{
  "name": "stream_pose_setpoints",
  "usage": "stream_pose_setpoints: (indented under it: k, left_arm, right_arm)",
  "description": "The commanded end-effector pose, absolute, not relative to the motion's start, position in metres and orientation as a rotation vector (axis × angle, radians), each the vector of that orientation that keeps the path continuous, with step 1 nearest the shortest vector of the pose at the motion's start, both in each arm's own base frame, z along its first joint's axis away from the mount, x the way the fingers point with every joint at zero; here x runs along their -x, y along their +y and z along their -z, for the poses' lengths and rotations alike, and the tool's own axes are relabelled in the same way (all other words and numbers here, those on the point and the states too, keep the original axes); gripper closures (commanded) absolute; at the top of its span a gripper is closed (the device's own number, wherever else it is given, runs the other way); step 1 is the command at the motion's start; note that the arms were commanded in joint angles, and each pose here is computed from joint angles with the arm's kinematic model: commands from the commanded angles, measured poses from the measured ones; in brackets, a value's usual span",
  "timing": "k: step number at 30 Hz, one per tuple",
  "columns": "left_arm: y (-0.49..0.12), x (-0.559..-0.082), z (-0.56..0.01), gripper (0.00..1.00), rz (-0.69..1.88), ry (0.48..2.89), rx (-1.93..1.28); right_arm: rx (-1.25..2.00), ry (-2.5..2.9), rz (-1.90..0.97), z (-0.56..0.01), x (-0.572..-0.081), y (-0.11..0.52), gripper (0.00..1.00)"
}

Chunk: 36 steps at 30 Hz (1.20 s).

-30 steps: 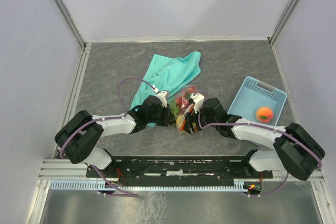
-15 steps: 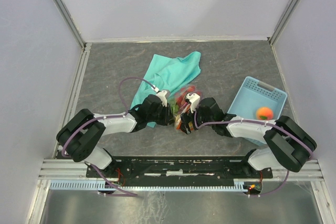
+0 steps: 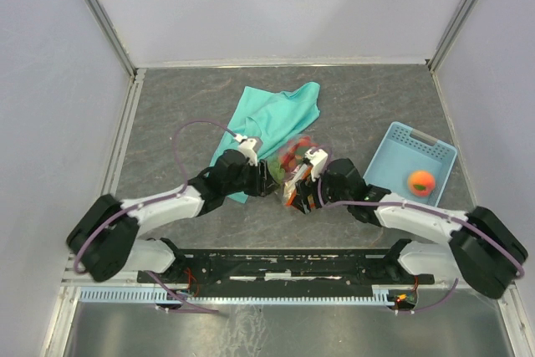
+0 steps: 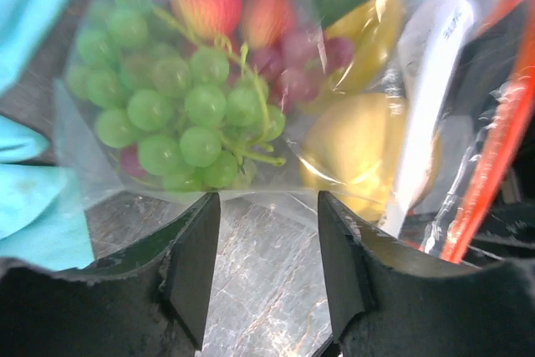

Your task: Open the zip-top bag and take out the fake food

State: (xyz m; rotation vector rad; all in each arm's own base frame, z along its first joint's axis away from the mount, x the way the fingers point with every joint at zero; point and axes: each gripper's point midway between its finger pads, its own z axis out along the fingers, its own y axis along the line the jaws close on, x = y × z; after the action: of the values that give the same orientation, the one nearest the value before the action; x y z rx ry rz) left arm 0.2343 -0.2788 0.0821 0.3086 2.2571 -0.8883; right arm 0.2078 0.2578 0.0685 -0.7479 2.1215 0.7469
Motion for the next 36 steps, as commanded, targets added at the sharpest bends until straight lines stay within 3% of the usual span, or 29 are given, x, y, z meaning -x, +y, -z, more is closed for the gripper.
stream_pose_setpoints:
  k: [1, 10, 21, 36]
  left_arm:
    - [-0.260, -0.239, -0.127, 0.39, 0.856, 2.085, -0.301]
    - [-0.287, -0.192, -0.198, 0.22, 0.995, 1.799, -0.539]
    - [-0.337, -0.167, -0.166, 0.22, 0.718, 1.731, -0.758]
    - [-0.387, -0.168, -0.152, 0.27, 0.857, 1.785, -0.700]
  right_arm:
    - [0.660, 2.100, -0.680, -0.089, -0.209, 0.240, 0.47]
    - [0.577, 2.161, -0.585, -0.102, -0.204, 0.215, 0.50]
    - [0.523, 2.186, -0.605, -0.106, -0.201, 0.214, 0.50]
    - [0.506, 2.191, -0.608, -0.100, -0.196, 0.209, 0.52]
